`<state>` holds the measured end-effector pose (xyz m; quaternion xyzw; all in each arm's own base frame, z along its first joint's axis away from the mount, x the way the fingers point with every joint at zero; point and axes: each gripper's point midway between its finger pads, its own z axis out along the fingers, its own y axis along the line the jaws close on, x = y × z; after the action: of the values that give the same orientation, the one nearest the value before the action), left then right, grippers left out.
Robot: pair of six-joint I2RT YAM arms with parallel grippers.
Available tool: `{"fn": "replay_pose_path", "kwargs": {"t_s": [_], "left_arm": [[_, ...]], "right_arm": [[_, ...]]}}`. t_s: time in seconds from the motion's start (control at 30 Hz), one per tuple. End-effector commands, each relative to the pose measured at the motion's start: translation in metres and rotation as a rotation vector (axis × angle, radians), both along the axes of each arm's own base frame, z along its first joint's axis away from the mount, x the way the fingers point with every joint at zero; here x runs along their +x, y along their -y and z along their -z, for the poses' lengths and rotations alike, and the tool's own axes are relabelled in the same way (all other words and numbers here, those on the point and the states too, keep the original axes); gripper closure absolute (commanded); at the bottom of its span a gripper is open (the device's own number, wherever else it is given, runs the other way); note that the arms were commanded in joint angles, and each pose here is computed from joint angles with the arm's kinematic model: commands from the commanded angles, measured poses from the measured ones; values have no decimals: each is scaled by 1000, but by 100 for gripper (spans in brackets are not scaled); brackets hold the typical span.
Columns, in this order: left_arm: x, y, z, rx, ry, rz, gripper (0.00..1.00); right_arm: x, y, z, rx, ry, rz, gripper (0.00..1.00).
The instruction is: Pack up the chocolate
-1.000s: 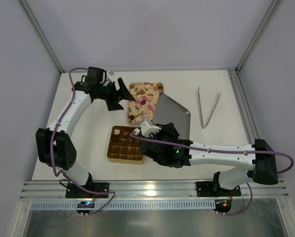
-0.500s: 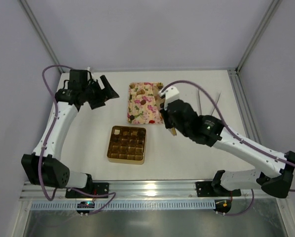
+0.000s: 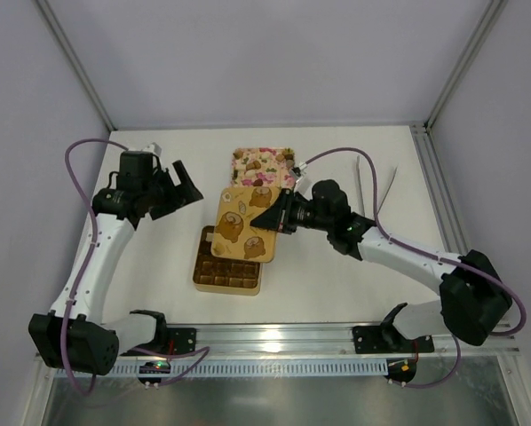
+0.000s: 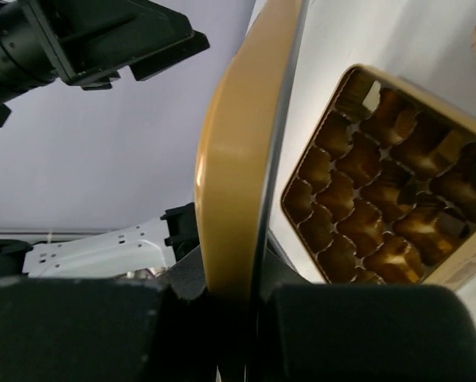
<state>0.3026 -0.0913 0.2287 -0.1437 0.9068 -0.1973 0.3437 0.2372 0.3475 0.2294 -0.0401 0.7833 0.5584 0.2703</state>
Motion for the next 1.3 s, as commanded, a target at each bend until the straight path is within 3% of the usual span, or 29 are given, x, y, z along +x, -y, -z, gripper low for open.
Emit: {"fn": "replay_pose_path", "kwargs": {"t_s": [0.0, 0.77, 1.27], "left_arm": [[-8, -5, 8, 27, 2, 6, 12], [-25, -8, 59, 47, -104, 19, 13], [-32, 2, 81, 2, -152, 48, 13]], "right_arm": [[-10, -15, -67, 301, 57, -86, 96], [-18, -55, 48, 295, -158, -126, 96], [-27, -57, 71, 339, -225, -149, 96]]}}
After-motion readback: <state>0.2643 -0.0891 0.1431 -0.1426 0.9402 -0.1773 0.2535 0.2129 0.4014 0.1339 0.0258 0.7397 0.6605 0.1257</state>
